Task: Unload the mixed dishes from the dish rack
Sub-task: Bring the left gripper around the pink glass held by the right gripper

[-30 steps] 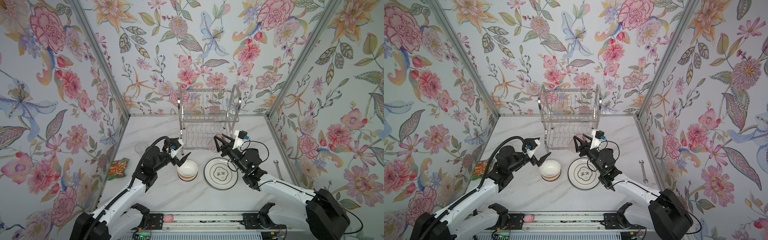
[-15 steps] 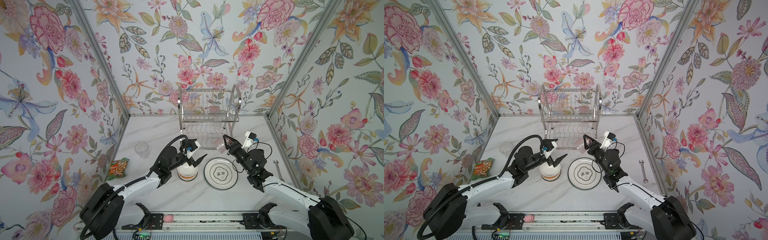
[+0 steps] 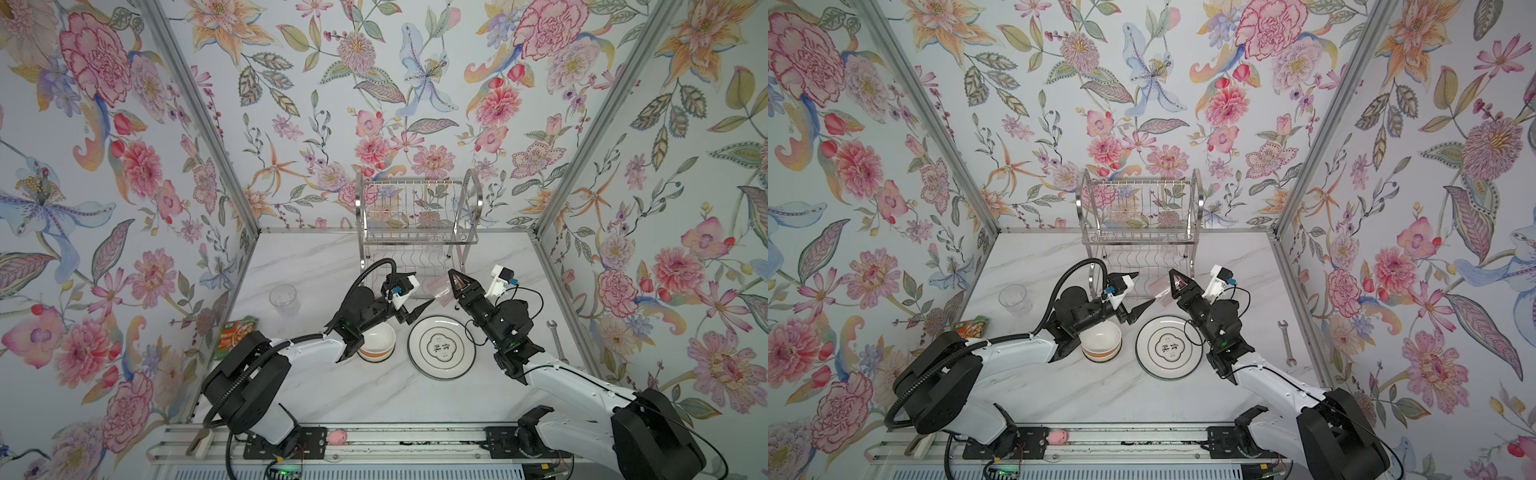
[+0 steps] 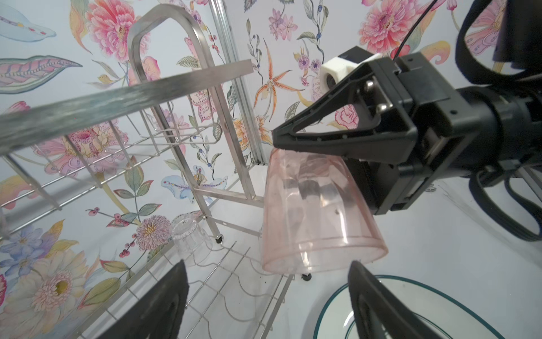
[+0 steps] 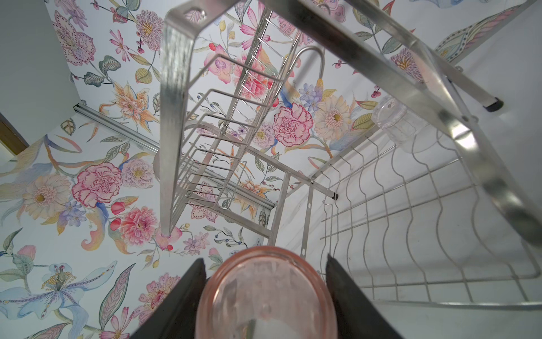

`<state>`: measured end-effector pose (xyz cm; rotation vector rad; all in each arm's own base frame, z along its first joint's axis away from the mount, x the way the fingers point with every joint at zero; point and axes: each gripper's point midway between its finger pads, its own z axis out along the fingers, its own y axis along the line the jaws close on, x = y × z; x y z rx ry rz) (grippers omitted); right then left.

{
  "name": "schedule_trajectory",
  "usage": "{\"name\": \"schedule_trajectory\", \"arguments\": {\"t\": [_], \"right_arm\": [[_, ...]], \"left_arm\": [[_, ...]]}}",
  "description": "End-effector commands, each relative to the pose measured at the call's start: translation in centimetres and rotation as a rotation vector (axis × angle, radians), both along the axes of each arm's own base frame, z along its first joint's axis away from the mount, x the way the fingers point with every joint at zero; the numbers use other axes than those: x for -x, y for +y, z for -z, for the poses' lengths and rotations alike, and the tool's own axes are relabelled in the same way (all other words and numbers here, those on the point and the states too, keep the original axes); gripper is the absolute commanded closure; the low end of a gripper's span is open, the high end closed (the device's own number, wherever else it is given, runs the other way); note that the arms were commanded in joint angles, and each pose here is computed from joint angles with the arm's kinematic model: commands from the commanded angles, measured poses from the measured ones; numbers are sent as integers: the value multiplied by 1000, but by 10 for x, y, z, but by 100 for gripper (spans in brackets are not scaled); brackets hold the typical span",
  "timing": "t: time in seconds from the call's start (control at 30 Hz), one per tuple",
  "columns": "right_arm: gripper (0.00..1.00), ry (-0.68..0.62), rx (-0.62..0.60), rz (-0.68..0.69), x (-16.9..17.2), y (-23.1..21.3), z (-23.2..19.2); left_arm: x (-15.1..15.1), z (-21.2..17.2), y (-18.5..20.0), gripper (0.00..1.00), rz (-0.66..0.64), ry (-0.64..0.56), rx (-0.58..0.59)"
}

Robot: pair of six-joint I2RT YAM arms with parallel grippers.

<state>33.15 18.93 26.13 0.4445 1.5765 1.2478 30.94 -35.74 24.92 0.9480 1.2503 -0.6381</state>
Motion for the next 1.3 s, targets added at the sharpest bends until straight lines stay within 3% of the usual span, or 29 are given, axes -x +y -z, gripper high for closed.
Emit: {"name": "schedule_trajectory", "arguments": {"t": [0.0, 0.43, 0.73, 1.13, 1.27], "right_arm": [[100, -29, -44, -8, 3, -3, -11], [100, 0, -96, -75, -2, 6, -10], [100, 11, -113, -133, -3, 13, -12], [100, 23, -134, -141, -4, 13, -3], [77, -31, -113, -157, -3, 16, -11]], "left_arm": [[2, -16, -14, 17, 41, -51, 35], [-3, -13, -33, 38, 66, -63, 51], [-1, -19, -40, 67, 90, -50, 81], [-6, -19, -46, 87, 58, -58, 58], [-9, -24, -44, 100, 34, -47, 73]]}}
